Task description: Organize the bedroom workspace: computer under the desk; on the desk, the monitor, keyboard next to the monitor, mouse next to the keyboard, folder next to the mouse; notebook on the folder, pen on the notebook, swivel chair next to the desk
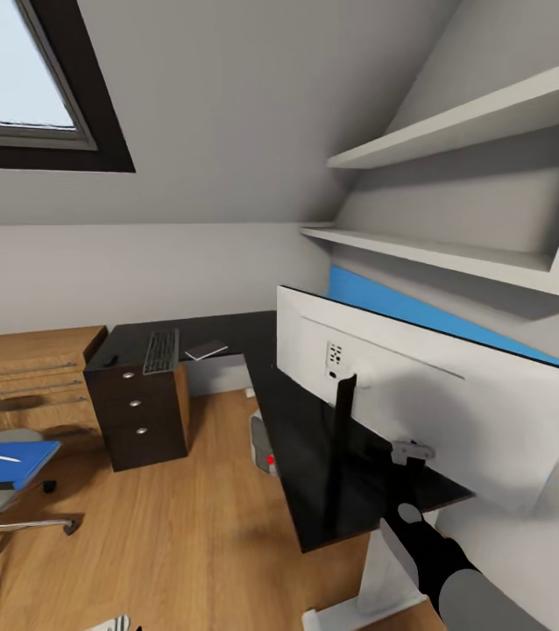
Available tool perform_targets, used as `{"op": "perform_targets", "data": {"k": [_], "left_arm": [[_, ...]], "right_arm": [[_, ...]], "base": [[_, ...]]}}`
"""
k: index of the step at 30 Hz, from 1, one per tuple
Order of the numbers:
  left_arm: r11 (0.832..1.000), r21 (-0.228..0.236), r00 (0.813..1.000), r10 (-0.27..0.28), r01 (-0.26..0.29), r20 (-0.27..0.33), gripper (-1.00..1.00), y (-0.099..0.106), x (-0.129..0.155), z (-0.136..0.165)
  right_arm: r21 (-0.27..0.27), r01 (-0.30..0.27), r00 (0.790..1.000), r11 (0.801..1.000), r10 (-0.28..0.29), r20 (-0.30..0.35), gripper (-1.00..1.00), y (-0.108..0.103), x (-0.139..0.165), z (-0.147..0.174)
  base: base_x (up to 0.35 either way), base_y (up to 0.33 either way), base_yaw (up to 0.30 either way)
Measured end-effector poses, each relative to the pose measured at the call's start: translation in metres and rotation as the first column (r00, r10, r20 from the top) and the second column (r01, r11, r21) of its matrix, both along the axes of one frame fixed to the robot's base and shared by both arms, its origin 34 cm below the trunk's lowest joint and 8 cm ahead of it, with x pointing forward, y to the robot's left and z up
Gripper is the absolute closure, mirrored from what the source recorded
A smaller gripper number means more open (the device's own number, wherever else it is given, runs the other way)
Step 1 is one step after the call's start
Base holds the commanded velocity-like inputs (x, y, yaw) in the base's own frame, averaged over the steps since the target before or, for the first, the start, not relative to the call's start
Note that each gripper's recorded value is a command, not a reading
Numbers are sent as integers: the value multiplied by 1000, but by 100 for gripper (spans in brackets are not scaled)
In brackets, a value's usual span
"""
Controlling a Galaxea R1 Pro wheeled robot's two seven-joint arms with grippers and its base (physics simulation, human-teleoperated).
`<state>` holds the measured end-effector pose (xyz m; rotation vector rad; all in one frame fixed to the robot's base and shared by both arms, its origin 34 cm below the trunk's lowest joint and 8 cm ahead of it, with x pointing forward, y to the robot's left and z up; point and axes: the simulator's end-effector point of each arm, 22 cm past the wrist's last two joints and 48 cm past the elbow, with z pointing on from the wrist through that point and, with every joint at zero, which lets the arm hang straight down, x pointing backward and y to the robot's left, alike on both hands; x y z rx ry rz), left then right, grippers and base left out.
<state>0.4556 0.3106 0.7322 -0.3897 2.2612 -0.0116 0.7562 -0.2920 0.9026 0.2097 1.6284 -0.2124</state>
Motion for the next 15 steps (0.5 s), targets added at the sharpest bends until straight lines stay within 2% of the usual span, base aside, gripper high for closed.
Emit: {"op": "perform_targets", "data": {"k": [6,15], "left_arm": [[1000,-2,1000,2,-2,-19,-100,1,-5,-7],[1000,-2,1000,3,-3,-29,-100,0,-7,-11]], "right_arm": [[0,0,1000,1000,0,0,-100,0,0,0],[1,0,1000,1000,0,-3,-100,1,0,-2]], "base": [[-3,-339,0],[-160,-306,0]]}}
